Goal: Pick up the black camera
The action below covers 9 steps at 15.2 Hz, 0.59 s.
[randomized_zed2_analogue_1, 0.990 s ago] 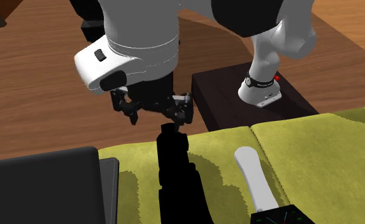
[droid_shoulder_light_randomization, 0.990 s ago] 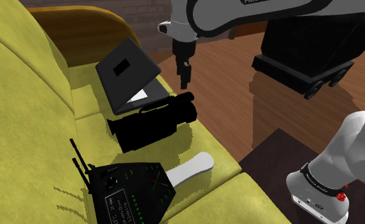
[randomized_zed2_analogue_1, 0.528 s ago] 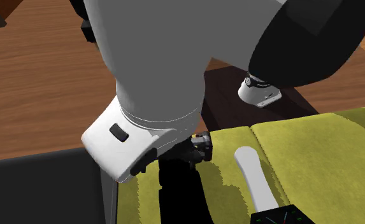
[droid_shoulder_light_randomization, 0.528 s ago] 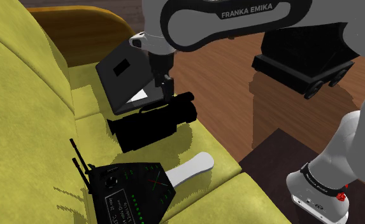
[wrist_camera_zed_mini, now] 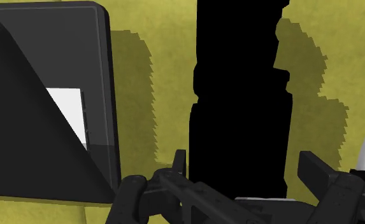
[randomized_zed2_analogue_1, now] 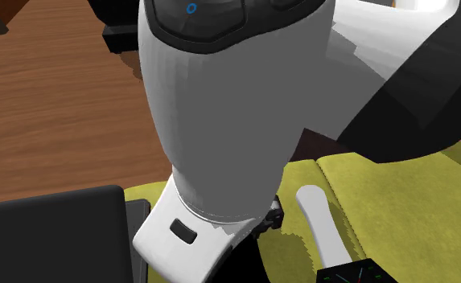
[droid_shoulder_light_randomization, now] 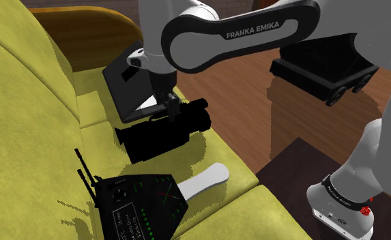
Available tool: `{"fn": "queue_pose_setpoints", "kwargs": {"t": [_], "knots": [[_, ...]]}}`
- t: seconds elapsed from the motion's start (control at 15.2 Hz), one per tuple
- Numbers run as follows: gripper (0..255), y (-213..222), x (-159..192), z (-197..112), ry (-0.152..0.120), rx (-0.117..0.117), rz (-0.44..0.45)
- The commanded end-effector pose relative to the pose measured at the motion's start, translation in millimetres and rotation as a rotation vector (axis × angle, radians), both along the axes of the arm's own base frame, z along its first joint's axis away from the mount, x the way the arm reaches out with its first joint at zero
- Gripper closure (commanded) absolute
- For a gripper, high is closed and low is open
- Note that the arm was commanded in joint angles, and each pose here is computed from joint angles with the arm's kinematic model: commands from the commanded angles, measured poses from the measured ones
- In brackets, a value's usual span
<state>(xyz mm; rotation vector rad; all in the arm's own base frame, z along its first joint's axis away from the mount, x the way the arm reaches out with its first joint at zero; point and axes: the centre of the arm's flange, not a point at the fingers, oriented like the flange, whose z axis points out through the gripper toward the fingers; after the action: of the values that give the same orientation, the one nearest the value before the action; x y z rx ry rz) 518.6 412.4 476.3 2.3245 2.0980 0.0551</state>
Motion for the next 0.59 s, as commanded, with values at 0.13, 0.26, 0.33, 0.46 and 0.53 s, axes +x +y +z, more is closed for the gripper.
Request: {"fn": "queue_pose_setpoints", "kwargs": {"t": [0.13, 0.26, 0.33, 0.46, 0.53], "knots": [[0, 1.4, 0.1, -19.1, 0.0, 0.0, 0.001], [255, 1.8, -0.6, -18.3, 0.0, 0.0, 0.001], [255, 1.9, -0.8, -17.9, 0.0, 0.0, 0.001], [255, 1.9, -0.8, -18.0, 0.0, 0.0, 0.001], [255, 1.9, -0.7, -18.0, 0.0, 0.0, 0.001]]}}
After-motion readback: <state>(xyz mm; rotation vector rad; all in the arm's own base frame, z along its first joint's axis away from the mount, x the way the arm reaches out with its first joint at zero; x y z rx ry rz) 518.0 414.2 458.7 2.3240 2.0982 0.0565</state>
